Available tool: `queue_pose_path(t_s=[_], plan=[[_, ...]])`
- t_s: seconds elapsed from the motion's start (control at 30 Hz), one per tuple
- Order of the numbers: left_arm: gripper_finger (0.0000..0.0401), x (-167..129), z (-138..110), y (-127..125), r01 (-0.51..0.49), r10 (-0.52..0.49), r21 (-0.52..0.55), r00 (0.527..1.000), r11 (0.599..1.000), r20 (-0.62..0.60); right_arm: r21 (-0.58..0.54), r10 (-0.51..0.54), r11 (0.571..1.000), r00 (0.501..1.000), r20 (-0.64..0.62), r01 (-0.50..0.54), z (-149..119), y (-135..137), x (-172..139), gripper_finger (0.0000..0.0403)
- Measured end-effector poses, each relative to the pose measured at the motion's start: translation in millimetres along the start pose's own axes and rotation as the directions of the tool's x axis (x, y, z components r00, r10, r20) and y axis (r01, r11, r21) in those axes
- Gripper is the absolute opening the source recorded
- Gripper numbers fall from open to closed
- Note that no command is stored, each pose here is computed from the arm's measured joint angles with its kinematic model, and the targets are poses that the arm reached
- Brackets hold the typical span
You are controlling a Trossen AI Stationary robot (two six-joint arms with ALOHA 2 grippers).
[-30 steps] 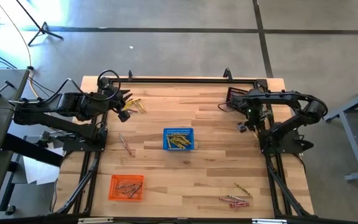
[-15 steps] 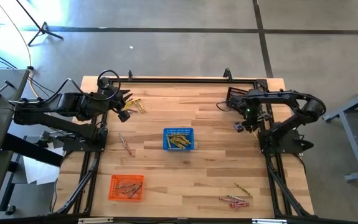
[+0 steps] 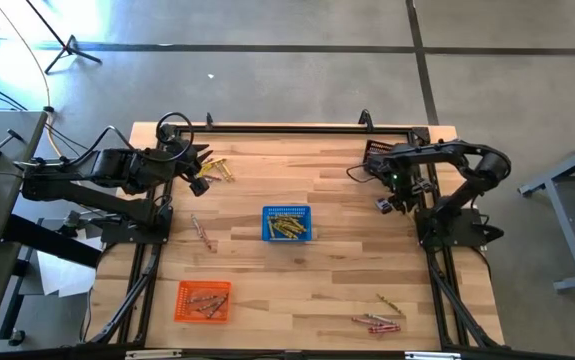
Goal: Sort crayons
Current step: Put the yellow crayon into the blue basket
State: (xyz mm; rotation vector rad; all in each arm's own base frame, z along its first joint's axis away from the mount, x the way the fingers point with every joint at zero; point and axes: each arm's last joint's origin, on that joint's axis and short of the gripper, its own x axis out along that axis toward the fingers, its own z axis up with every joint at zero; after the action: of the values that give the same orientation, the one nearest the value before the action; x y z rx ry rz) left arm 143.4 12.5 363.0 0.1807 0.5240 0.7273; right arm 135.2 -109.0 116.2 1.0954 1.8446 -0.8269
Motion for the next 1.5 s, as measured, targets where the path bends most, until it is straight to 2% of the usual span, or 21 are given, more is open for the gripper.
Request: queue_pose_path(t_s=[0.23,0.4,0.5,0.7,0.87,1.03,1.13,1.23,1.33,1.43,1.5], plan=[[0.006,-0.1,-0.4,-0.1,0.001,-0.001,-0.018,1.0,1.0,-0.003,-0.055,0.017,0.998,0.995,-0.101,-0.023,5.0,3.4,10.8,0.0058],[0.006,-0.1,-0.6,-0.1,0.001,-0.001,-0.018,1.0,1.0,-0.005,-0.071,0.04,0.996,0.995,-0.092,-0.047,3.8,3.6,8.3,0.0012],[0.006,-0.1,-0.6,-0.1,0.001,-0.001,-0.018,1.0,1.0,-0.005,-0.085,0.044,0.995,0.997,-0.069,-0.05,4.4,6.2,3.4,0.0012],[0.006,-0.1,-0.6,-0.1,0.001,-0.001,-0.018,1.0,1.0,-0.005,-0.17,0.108,0.981,0.992,0.069,-0.095,12.7,23.6,-20.2,0.0007],[0.006,-0.1,-0.6,-0.1,0.001,-0.001,-0.018,1.0,1.0,-0.005,-0.257,0.213,0.953,0.956,0.202,-0.159,15.9,44.8,-54.4,0.0006],[0.006,-0.1,-0.6,-0.1,0.001,-0.001,-0.028,1.0,1.0,-0.005,-0.463,0.409,0.853,0.86,0.305,-0.241,11.3,80.5,-98.7,0.0007],[0.006,-0.1,-0.6,-0.2,0.004,-0.004,-0.027,1.0,1.0,-0.005,-0.608,0.52,0.762,0.769,0.371,-0.222,2.1,109.5,-124.2,0.0007],[0.006,0.0,-0.7,-0.7,0.024,-0.025,-0.027,1.0,0.999,-0.007,-0.751,0.631,0.643,0.661,0.406,-0.152,-13.6,140.3,-142.5,0.0007],[0.006,0.0,-0.7,-0.9,0.03,-0.03,-0.026,1.0,0.999,-0.007,-0.85,0.725,0.526,0.537,0.432,-0.025,-33.4,170.0,-152.2,0.0007],[0.006,-0.1,-0.8,-1.4,0.049,-0.049,0.002,0.999,0.999,-0.009,-0.883,0.77,0.458,0.453,0.45,0.1,-53.3,191.9,-149.9,0.0007],[0.006,-0.1,-0.9,-1.7,0.06,-0.06,0.034,0.998,0.998,-0.01,-0.886,0.784,0.439,0.418,0.459,0.15,-64.8,204.4,-144.5,0.0007]])
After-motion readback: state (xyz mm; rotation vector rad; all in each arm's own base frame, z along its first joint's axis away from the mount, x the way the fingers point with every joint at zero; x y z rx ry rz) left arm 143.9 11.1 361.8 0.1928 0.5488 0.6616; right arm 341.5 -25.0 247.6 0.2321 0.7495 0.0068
